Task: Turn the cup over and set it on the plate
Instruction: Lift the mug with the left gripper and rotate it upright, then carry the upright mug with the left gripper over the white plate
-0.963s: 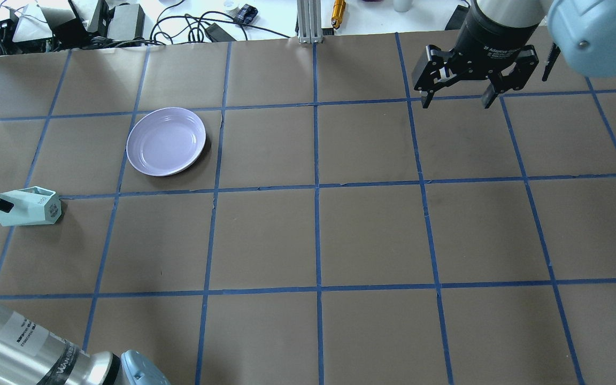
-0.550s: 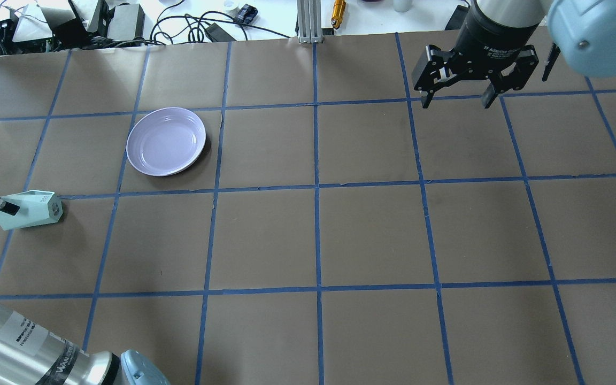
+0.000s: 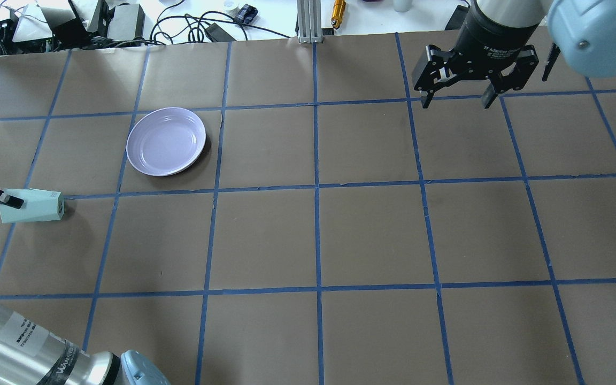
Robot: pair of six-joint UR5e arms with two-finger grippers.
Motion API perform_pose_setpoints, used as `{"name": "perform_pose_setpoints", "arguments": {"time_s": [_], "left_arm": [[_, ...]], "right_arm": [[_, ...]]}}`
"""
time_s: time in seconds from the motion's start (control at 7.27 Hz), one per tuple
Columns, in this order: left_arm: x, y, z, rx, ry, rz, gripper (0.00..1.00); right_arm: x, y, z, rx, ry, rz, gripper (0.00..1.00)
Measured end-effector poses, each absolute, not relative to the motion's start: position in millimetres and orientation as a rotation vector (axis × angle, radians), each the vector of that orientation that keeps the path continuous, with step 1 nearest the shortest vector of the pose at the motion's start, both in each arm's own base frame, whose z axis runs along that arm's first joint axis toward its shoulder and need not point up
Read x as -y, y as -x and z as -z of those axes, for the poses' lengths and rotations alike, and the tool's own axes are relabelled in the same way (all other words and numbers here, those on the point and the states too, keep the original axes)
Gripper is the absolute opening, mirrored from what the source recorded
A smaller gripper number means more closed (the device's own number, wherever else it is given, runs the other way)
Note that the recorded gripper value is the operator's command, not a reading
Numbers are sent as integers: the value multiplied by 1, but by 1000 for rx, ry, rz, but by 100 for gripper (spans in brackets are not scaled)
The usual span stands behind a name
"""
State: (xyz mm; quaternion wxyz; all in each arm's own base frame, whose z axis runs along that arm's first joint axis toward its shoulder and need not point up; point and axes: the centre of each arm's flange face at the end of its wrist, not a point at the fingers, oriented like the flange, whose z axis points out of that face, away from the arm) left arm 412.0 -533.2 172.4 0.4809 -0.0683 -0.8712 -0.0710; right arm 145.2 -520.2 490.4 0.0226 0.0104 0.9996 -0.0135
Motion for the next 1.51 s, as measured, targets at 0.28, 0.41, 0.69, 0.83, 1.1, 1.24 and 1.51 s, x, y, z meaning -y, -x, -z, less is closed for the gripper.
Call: {"name": "perform_pose_setpoints", "arguments": {"time_s": [0.28, 0.41, 0.69, 0.83, 1.1, 1.24, 1.51], "left_arm": [[536, -407, -180, 2113, 169, 147, 0], [538, -402, -191, 2105, 166, 138, 0], [553, -382, -228, 2122, 189, 140, 0], [563, -369, -250, 2147, 195, 164, 0], [578, -334, -299, 2232, 166, 272, 0], [584, -311, -324, 2279, 151, 323, 0], [592, -259, -370, 2370, 106, 399, 0]], "right_arm": [[520, -145, -490, -3096, -32, 42, 100], [520, -145, -490, -3096, -32, 42, 100], [520, -145, -490, -3096, -32, 42, 100], [520, -145, -490, -3096, -32, 42, 100], [520, -145, -490, -3096, -32, 42, 100], [520, -145, -490, -3096, -32, 42, 100], [520, -145, -490, -3096, -34, 42, 100]]}}
